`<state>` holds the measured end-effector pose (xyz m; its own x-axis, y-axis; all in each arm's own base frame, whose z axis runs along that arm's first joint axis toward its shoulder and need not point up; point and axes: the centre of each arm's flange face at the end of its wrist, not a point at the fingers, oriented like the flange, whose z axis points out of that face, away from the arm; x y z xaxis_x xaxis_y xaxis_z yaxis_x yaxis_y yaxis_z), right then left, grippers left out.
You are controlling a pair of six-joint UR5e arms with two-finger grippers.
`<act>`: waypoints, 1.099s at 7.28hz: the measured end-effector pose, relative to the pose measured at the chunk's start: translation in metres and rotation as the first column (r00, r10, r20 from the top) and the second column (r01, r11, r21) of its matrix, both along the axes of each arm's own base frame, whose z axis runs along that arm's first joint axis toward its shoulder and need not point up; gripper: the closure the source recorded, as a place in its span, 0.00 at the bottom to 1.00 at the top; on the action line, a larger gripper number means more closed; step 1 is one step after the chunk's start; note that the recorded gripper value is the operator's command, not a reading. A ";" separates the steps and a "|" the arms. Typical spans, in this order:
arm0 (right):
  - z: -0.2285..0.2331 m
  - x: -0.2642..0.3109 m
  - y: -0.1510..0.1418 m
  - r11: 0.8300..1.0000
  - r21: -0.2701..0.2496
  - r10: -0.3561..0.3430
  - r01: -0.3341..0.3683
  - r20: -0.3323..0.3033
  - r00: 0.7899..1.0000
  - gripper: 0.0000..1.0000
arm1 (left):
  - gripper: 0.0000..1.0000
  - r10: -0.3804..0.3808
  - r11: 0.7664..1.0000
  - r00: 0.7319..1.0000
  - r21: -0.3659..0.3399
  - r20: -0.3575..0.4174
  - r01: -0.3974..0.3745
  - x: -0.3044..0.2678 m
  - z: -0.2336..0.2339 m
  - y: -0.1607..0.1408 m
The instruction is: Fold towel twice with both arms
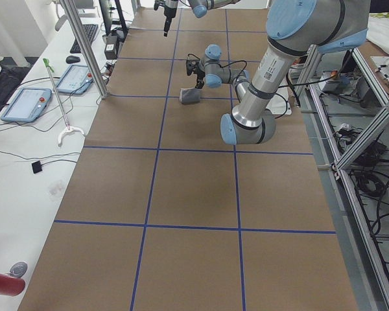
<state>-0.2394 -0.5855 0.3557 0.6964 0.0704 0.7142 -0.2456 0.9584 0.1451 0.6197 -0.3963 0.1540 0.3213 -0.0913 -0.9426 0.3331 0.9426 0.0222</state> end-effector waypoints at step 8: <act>0.194 0.218 0.051 0.967 0.009 -0.249 0.255 -0.178 0.952 0.00 | 0.00 0.259 0.920 0.829 0.134 0.495 -0.367 -0.314 0.162 -0.068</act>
<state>-0.0217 -0.5345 0.5497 0.8020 -0.1437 0.5798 0.0347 0.9802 0.1949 0.3059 -0.4640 0.3156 0.6967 0.2755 -0.6623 -0.0791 0.9472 0.3108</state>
